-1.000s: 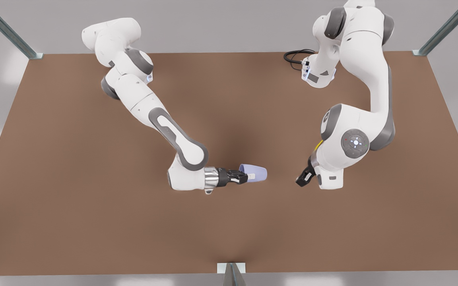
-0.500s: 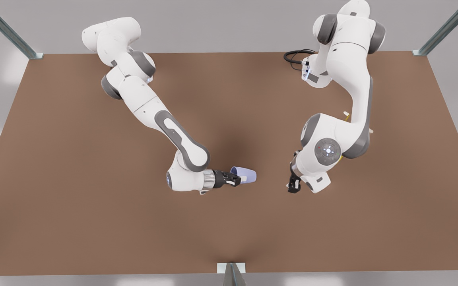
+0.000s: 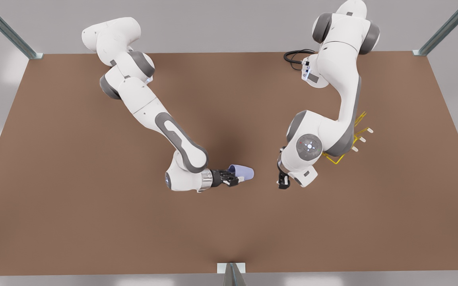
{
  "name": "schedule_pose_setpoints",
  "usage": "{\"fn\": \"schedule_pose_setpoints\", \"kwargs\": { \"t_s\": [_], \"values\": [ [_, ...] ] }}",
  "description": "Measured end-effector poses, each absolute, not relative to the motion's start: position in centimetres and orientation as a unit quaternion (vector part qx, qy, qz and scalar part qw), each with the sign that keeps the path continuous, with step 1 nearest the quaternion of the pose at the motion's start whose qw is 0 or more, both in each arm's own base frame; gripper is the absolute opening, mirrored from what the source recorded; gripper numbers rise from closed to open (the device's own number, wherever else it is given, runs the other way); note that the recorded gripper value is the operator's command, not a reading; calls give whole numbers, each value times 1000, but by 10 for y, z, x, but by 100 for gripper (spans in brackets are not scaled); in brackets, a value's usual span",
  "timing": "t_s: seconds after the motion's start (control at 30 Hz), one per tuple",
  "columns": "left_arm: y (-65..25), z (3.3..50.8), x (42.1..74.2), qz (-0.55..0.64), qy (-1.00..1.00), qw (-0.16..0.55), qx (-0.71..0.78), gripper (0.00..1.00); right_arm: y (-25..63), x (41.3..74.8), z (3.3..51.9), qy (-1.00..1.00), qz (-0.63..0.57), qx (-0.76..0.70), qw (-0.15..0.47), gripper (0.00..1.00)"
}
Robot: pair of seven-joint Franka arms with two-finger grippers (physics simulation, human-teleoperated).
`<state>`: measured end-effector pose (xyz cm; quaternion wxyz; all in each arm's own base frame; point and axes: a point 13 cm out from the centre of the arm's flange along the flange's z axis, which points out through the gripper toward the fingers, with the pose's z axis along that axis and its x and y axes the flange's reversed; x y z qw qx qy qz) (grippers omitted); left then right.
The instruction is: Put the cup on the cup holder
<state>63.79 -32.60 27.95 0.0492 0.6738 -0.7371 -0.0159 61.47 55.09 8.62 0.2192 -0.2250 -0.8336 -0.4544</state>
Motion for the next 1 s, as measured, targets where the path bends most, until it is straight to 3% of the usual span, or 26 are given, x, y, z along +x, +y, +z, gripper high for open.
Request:
{"fn": "schedule_pose_setpoints", "kwargs": {
  "t_s": [0.3, 0.43, 0.5, 0.6, 0.67, 0.8, 0.93, 1.0],
  "values": [
    [-376, 272, 614, -17, -738, 47, 673, 100, 444, 668, 77, -854, -424, -239, 185, 100],
    [-414, 233, 616, -13, -740, 29, 672, 100, 358, 696, 98, -897, -371, -188, 153, 100],
    [-422, 221, 625, -9, -735, 14, 677, 100, 286, 726, 160, -936, -307, -146, 90, 100],
    [-437, 210, 624, -4, -732, -1, 681, 100, 165, 749, 320, -973, -204, -105, -17, 100],
    [-449, 199, 615, -8, -734, -11, 679, 100, 118, 726, 399, -987, -134, -79, -44, 100],
    [-461, 170, 587, -35, -742, -32, 669, 100, 54, 662, 456, -997, -40, -69, -10, 100],
    [-461, 136, 582, -46, -737, -44, 673, 100, -4, 577, 417, -995, 7, -84, 59, 100],
    [-461, 127, 585, -42, -733, -47, 677, 100, -5, 565, 410, -995, 19, -75, 61, 100]
  ]
}}
